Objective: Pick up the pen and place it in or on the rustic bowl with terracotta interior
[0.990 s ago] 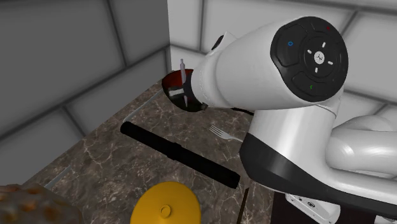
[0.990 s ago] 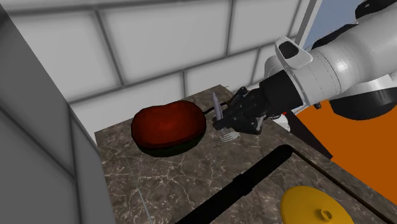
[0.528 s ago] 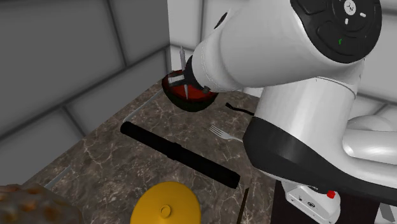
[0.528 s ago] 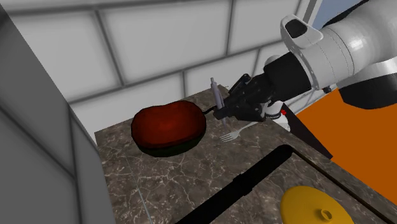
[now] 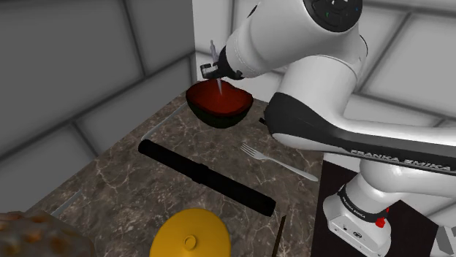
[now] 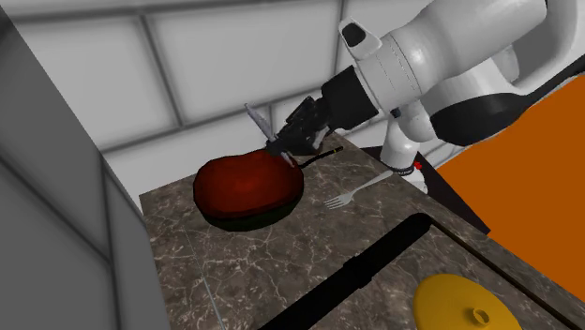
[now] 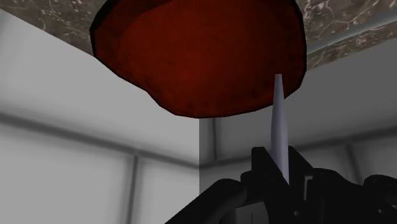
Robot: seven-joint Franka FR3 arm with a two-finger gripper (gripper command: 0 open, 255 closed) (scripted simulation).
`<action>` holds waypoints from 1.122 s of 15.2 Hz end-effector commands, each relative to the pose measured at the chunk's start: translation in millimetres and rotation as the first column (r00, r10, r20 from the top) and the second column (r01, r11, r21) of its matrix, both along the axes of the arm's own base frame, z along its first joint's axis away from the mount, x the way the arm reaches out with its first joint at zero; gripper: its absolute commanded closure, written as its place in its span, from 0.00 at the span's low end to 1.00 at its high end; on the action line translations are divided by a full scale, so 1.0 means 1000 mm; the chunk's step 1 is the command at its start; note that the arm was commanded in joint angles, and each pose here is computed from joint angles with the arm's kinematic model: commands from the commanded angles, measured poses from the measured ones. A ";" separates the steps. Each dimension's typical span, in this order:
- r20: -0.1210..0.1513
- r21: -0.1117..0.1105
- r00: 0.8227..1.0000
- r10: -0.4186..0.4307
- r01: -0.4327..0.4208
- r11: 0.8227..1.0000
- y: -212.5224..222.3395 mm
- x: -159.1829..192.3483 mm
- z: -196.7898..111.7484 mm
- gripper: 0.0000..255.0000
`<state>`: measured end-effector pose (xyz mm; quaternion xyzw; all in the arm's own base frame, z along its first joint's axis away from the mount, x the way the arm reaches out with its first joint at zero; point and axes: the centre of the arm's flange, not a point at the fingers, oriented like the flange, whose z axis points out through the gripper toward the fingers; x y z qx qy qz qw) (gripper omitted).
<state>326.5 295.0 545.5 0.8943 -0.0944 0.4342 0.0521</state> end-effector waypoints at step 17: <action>0.001 0.000 1.000 0.001 -0.001 1.000 -0.049 0.054 -0.061 1.00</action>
